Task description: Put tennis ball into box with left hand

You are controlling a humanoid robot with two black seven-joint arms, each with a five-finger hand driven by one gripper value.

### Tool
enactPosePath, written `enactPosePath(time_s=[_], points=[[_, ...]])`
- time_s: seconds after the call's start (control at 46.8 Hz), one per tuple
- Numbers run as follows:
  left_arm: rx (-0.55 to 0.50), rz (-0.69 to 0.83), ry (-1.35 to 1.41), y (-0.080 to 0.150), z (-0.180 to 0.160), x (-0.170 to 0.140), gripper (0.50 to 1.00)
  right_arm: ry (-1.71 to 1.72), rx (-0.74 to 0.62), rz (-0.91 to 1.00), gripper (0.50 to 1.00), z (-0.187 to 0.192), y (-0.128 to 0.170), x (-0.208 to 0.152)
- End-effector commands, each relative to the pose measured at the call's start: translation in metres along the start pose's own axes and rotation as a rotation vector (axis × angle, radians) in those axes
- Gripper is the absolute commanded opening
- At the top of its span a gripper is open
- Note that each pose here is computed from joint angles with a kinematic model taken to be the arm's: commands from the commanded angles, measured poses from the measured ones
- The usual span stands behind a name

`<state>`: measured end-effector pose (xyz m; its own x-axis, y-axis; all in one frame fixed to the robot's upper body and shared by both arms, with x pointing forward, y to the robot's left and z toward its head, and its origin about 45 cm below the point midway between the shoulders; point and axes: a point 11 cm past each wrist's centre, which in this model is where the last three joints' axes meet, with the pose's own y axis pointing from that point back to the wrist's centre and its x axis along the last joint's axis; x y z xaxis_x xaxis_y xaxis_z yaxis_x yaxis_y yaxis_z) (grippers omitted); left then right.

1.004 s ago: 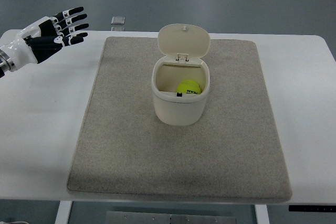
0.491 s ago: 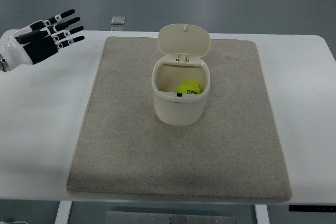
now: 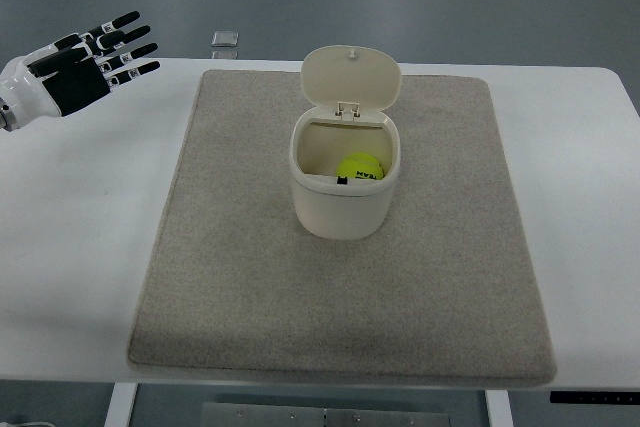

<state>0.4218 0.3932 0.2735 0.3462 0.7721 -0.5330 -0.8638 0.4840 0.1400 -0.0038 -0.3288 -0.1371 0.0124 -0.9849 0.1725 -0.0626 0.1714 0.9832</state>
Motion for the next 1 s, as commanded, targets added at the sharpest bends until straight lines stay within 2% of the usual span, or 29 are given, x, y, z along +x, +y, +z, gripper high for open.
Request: enactPosePath(time_s=[0.0, 0.406, 0.983], points=[[-0.001, 0.007, -0.002, 0.001, 0.0, 0.002, 0.992, 0.0, 0.001, 0.001, 0.901, 0.0, 0.0, 0.0], [0.011, -0.014, 0.019, -0.007, -0.012, -0.003, 0.992, 0.0, 0.001, 0.001, 0.901, 0.0, 0.0, 0.0], [-0.013, -0.028, 0.029, -0.011, -0.007, -0.007, 0.992, -0.016, -0.002, -0.017, 0.901, 0.001, 0.0, -0.005]])
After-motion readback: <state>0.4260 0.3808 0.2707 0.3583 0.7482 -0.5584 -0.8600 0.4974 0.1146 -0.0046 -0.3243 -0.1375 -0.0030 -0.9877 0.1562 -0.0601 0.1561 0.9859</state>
